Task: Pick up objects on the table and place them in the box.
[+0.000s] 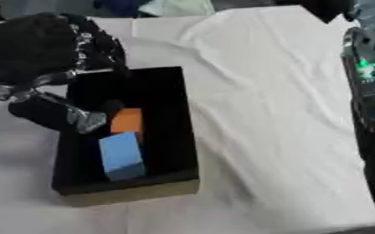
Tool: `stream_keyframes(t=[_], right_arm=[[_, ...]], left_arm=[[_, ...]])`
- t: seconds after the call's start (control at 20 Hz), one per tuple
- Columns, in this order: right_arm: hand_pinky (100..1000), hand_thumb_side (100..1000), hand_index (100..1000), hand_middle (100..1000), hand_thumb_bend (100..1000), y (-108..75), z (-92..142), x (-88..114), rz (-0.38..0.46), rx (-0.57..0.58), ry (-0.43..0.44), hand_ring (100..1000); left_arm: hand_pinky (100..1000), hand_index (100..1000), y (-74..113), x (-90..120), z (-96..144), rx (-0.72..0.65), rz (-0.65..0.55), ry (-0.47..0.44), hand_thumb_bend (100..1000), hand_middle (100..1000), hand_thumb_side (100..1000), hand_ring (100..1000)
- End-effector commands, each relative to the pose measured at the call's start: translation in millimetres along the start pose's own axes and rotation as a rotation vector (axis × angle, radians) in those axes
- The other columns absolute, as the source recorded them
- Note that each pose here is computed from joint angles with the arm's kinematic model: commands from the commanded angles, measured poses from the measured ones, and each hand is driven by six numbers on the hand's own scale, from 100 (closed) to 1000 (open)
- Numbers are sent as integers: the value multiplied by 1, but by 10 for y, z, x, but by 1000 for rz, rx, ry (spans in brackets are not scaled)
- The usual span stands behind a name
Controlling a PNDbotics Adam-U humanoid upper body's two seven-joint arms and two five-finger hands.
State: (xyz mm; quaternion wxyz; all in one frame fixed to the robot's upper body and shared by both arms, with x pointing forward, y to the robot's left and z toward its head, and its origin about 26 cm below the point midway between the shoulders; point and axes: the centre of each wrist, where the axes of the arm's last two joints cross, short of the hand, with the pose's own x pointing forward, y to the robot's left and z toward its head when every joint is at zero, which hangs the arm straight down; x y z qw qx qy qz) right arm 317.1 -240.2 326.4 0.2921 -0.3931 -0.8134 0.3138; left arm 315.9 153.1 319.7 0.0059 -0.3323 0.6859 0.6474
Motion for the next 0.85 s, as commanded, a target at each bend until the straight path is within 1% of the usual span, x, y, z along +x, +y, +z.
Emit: stream_keyframes(t=[0.05,0.15,0.25,0.35,0.4,0.45,0.55,0.6,0.85], right_arm=[[863,944,883,635,100,-108,-7,30,23,-39,-11,786],[863,940,883,635,100,-114,-5,31,24,-44,-11,786],[867,934,884,643,100,-122,-4,38,23,-55,-15,791],[868,933,884,644,100,-126,-3,42,21,-64,-19,791],[867,931,884,651,100,-130,-3,45,21,-69,-21,795],[866,929,884,652,100,-134,-3,48,20,-75,-26,796],[866,924,884,654,100,-141,-2,59,15,-87,-40,797],[870,920,885,659,100,-145,-2,64,11,-95,-48,800],[869,924,885,671,100,-160,-2,79,-9,-131,-88,806]], left_arm=[[704,725,244,-43,142,104,8,37,100,624,802,616],[691,719,324,-55,207,163,28,59,100,612,783,600],[682,725,364,-96,266,230,58,83,100,612,732,592],[683,726,373,-135,322,293,89,99,100,613,732,593],[687,743,366,-161,362,330,106,113,100,626,711,603],[687,747,351,-191,413,373,124,129,100,628,711,603],[689,758,298,-239,516,452,161,165,100,640,724,609],[698,773,264,-261,572,492,181,189,100,676,759,629],[688,778,24,-330,867,700,291,339,107,670,843,621]])
